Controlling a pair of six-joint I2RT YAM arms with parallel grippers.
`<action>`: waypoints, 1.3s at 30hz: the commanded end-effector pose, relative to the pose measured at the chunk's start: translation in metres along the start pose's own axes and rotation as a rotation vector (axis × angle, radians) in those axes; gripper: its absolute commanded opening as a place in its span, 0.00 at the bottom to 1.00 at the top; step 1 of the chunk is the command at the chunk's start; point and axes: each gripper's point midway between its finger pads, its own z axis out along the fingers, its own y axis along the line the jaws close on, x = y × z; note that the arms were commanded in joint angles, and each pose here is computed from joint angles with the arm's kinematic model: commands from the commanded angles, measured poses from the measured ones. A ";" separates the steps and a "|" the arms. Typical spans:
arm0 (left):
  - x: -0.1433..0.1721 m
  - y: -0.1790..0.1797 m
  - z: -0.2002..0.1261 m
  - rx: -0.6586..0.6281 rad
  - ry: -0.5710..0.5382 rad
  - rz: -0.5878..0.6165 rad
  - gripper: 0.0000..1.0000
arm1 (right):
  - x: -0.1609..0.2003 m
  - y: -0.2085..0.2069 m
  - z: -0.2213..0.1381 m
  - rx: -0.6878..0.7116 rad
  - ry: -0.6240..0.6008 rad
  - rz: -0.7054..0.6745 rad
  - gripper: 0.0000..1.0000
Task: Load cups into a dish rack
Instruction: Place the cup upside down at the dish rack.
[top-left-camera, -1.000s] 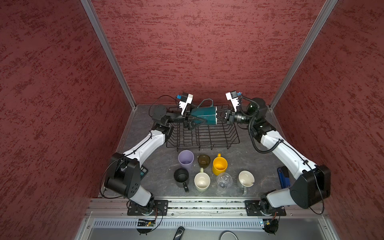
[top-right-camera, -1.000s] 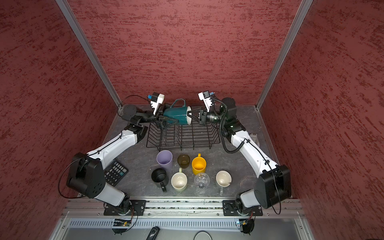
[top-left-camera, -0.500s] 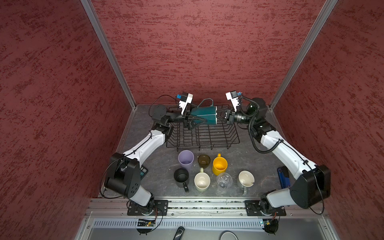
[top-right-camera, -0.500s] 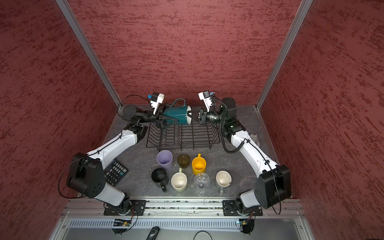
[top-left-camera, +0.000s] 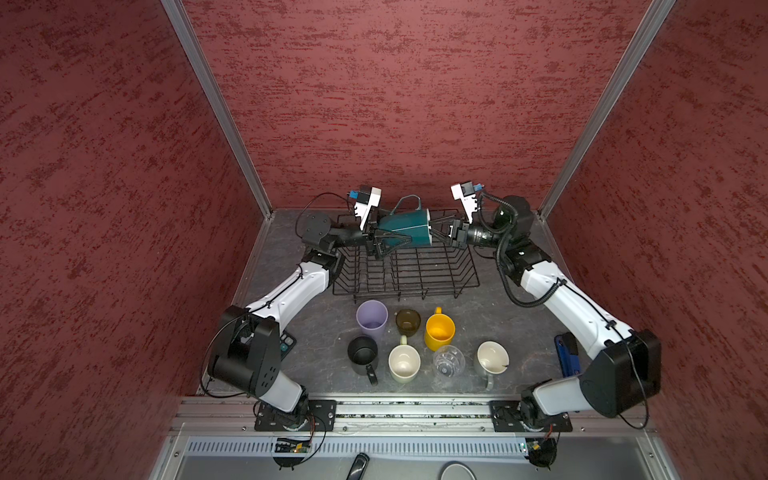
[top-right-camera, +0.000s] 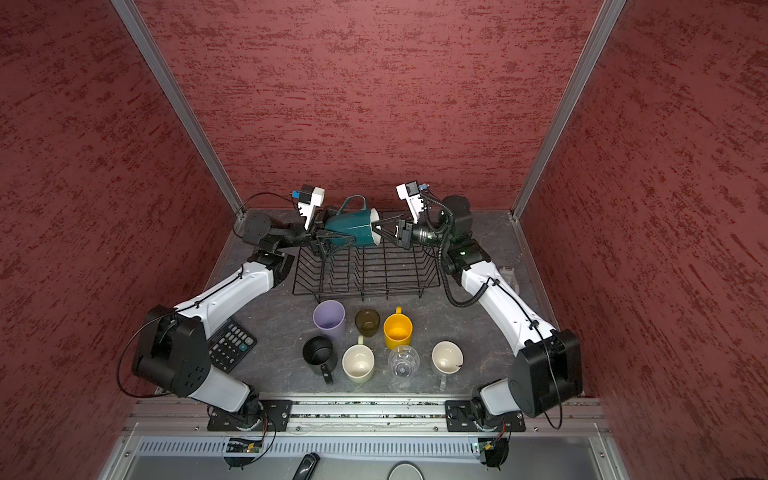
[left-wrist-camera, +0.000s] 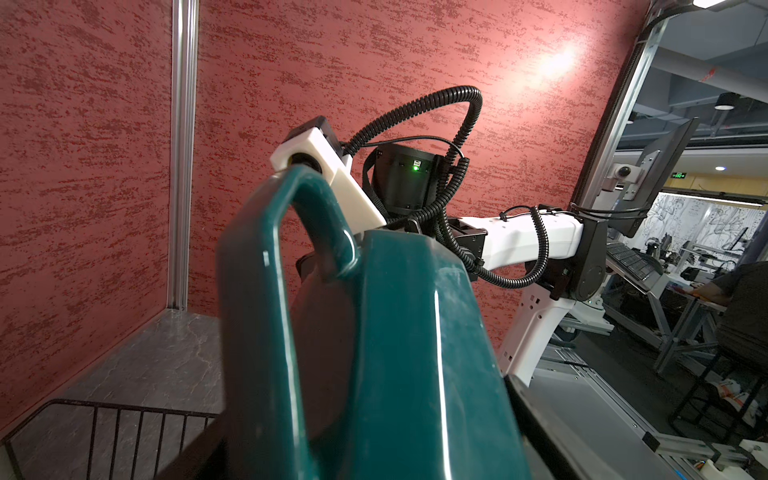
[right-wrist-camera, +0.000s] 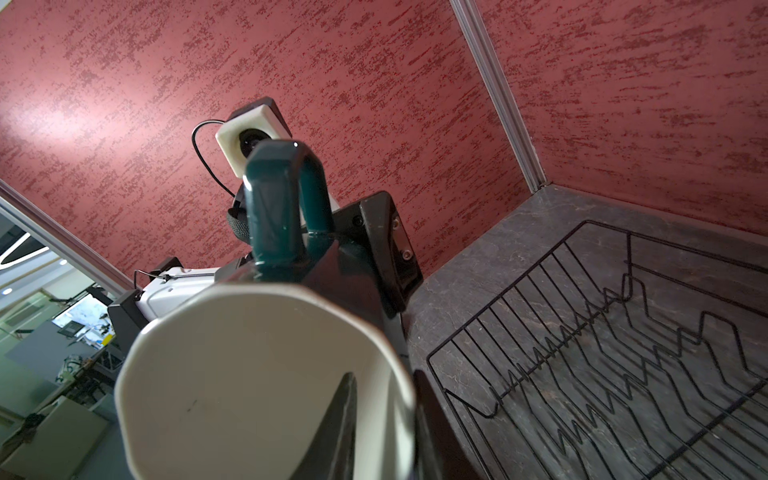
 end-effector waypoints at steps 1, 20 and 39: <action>-0.029 -0.003 -0.009 -0.057 -0.084 0.085 0.00 | -0.012 0.023 -0.003 -0.034 -0.019 -0.075 0.29; -0.030 0.037 -0.062 -0.366 -0.057 0.033 0.00 | -0.048 -0.094 -0.096 0.975 -0.029 -0.095 0.95; 0.016 0.091 -0.124 -0.836 0.236 -0.300 0.00 | -0.035 -0.173 -0.123 1.330 0.149 -0.041 0.99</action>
